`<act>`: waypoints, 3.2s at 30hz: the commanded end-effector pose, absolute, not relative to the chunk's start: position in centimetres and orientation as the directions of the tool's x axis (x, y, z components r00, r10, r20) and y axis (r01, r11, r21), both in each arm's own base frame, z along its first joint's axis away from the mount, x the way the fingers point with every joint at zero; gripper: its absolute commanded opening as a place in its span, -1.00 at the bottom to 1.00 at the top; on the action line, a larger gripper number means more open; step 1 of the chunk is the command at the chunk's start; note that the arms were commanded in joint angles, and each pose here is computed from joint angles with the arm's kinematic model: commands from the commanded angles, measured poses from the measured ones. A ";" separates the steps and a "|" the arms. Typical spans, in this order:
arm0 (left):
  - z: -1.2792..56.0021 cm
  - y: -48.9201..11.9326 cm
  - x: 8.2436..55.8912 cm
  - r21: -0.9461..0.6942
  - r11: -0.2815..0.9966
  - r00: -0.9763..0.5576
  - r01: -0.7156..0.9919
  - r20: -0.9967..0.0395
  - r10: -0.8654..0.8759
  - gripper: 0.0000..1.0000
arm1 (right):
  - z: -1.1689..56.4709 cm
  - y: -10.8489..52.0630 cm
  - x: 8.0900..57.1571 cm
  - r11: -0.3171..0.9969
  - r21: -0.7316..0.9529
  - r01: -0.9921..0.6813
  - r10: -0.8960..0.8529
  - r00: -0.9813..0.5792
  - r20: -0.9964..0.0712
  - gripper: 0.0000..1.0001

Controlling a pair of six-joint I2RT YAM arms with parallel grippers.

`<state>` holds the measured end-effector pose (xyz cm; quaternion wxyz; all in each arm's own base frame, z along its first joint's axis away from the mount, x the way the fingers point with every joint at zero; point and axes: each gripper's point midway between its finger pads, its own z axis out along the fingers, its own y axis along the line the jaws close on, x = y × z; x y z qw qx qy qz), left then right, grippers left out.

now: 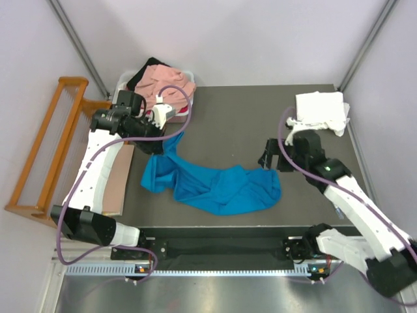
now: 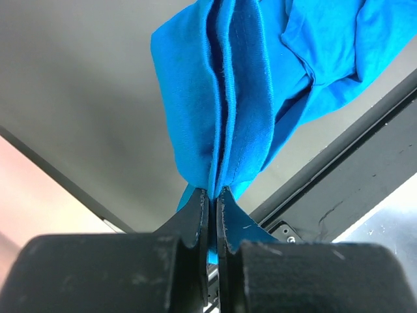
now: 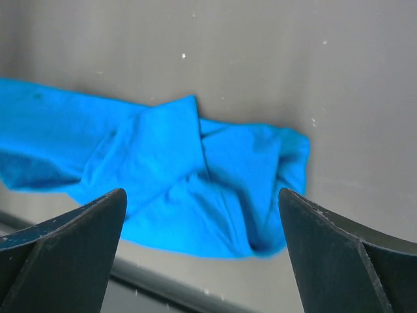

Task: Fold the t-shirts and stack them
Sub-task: Flatten the tshirt out

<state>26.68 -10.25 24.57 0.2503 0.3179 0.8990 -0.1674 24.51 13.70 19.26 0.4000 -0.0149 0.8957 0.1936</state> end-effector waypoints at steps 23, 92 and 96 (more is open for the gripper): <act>23.6 -10.2 25.8 -0.142 0.733 -0.659 0.665 -0.575 0.486 -1.00 | 7.9 15.5 28.7 0.967 0.248 -0.061 0.099 -0.805 -0.584 0.44; 37.4 -5.0 30.3 0.084 0.957 -0.461 0.278 -0.862 0.209 -1.00 | 34.9 11.9 23.9 0.903 0.344 -0.259 0.235 -0.373 -0.898 -1.00; 39.9 -5.5 29.7 0.067 0.953 -0.414 0.295 -0.890 0.191 -1.00 | 38.5 10.5 22.1 0.904 0.334 -0.267 0.252 -0.298 -0.921 -1.00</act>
